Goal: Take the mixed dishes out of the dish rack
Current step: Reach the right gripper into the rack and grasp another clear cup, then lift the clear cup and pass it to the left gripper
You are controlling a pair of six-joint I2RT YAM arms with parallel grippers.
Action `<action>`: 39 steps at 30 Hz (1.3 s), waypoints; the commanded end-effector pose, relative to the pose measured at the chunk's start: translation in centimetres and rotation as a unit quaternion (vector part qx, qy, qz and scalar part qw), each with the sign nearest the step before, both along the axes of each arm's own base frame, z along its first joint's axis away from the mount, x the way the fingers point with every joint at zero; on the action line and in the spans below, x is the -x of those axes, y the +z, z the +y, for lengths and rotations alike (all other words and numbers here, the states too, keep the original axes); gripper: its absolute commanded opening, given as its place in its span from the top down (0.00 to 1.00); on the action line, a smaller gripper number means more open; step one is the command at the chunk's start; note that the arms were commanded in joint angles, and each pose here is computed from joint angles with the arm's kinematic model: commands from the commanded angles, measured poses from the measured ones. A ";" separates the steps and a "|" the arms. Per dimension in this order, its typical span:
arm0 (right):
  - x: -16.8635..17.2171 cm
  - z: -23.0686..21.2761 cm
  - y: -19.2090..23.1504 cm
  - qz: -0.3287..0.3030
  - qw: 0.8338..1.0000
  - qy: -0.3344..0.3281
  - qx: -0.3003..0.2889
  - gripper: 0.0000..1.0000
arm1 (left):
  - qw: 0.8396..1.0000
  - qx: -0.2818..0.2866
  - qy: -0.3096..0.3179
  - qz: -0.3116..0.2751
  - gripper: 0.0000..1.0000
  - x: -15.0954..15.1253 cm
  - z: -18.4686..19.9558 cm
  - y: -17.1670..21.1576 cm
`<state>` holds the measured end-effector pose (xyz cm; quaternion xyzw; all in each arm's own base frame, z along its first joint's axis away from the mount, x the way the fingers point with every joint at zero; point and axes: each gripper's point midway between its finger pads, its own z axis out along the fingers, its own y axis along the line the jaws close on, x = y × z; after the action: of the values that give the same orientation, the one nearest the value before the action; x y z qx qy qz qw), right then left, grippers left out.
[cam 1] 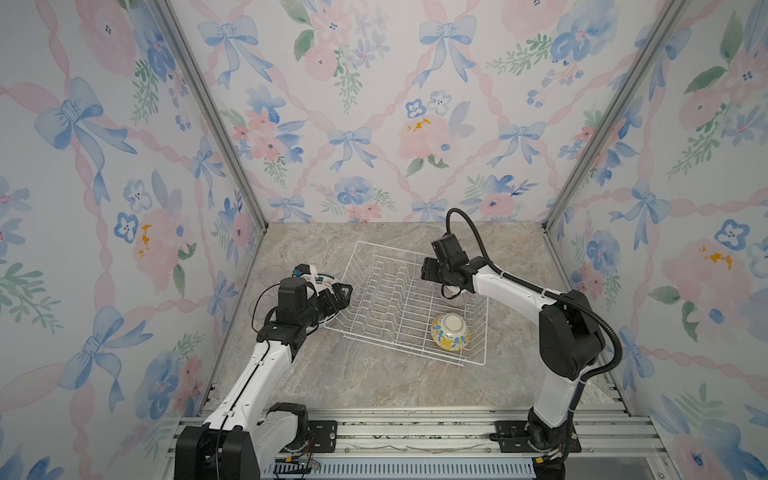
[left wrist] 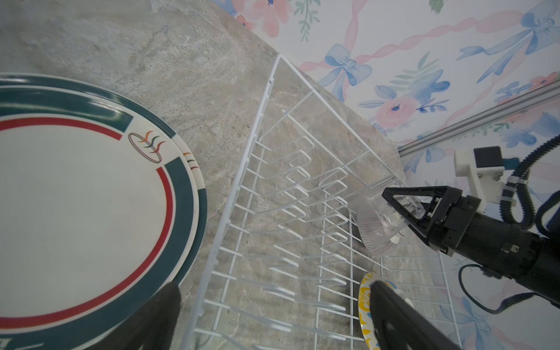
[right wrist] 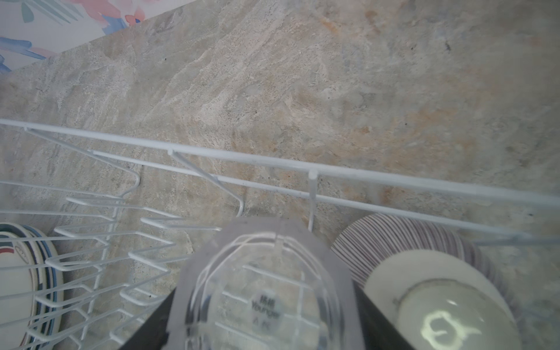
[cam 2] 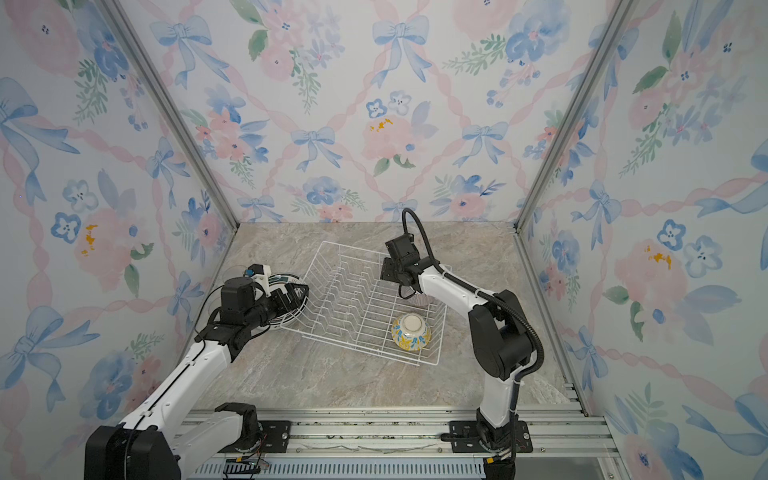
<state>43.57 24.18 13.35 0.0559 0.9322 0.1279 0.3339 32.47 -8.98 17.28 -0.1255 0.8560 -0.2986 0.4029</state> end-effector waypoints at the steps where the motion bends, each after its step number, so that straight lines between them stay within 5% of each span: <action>1: 0.5 0.1 2.5 -0.025 0.999 -0.011 -0.027 0.36 | 1.000 0.013 -0.017 -0.006 0.02 0.7 -1.0 0.7; 19: 4.9 -1.9 9.6 -0.073 0.991 -0.012 -0.112 0.36 | 0.997 0.016 -0.047 -0.058 0.02 0.3 -6.2 4.7; 33: 6.3 -2.7 12.4 -0.074 0.967 -0.015 -0.245 0.36 | 0.982 0.087 -0.135 -0.097 0.02 -1.2 -16.5 8.0; 39: 6.3 -2.5 13.6 -0.075 0.951 -0.017 -0.298 0.36 | 0.969 0.109 -0.184 -0.126 0.14 -2.0 -20.4 9.5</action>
<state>37.15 21.47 23.91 0.1513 0.8558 0.3446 0.3550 33.76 -28.07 24.52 0.0107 0.7949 -0.4484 0.4086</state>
